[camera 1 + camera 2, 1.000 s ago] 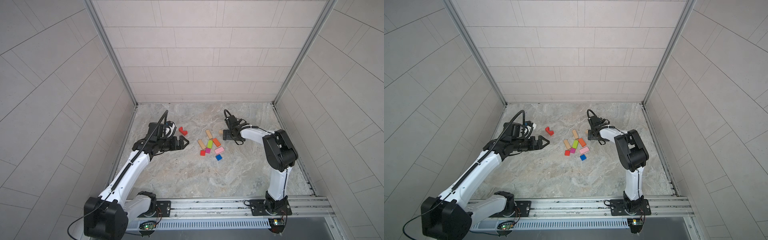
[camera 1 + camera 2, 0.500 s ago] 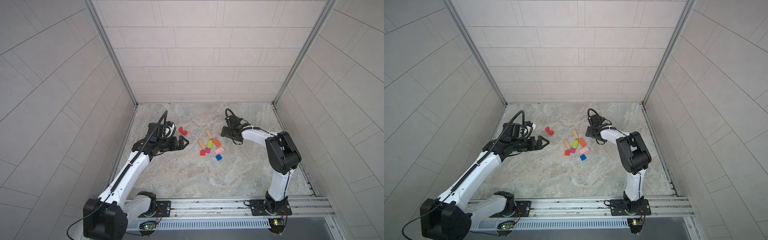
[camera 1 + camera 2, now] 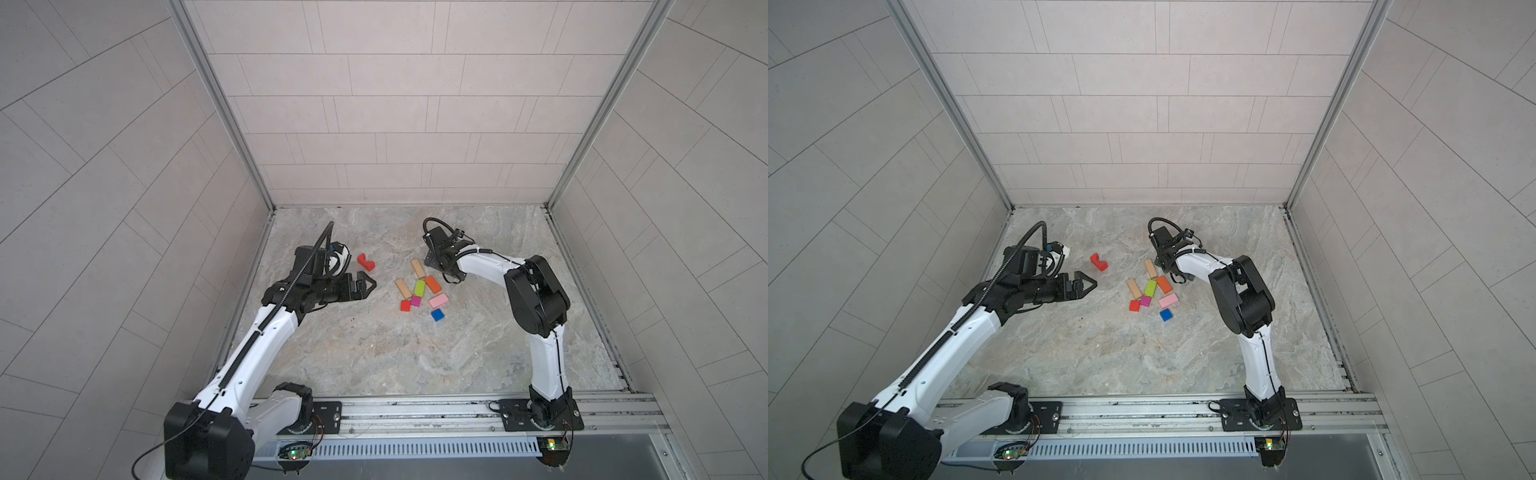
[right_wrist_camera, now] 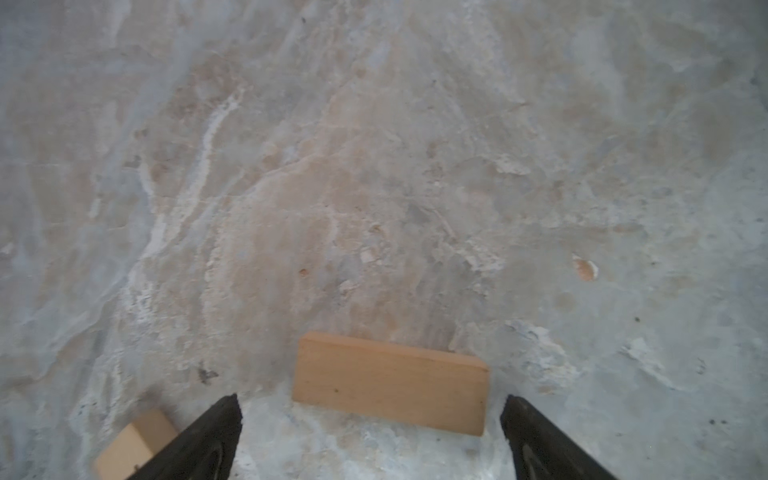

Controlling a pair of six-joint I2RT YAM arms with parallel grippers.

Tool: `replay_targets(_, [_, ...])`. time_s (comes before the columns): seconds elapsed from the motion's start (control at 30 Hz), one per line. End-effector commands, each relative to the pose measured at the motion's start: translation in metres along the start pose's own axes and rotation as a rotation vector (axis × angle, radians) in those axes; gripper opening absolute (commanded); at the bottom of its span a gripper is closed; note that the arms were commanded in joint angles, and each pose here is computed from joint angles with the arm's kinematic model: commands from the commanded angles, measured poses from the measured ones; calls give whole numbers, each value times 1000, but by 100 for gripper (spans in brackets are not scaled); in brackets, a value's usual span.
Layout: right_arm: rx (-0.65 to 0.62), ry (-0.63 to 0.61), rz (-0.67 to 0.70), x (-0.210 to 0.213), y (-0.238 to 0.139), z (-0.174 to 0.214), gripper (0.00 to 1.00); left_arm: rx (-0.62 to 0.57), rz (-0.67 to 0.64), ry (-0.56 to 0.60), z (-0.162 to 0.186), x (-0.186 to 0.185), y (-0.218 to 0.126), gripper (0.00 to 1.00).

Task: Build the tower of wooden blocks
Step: 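Lower the right gripper onto a light wooden plank and close on it, then carry the plank beside the block pile and open the right gripper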

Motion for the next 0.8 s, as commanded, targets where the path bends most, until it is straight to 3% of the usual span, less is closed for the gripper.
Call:
replay_targets(0.0, [-28,35,87,-13,3,0,99,-15,-2,12,0,-1,-2,100])
replay_targets(0.5, [11,9,92,-8,23,8,98,-20,-13,11,0,1,-2,100])
replay_targets(0.67, [8,-7,99,-10,23,8,93,-18,-11,10,0,1,-2,100])
replay_targets(0.77, [7,-40,81,-8,22,7,84,-16,-15,9,0,1,-2,100])
Point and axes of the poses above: each gripper's point midway between its finger pads, its own y axis out along the fingers, its own x axis along the line the jaws close on, z = x × y, the point moved 6 cm from there along -y, back along the fingers, and after that the axes turned 2 degrees about y, right-handed, at the moved point
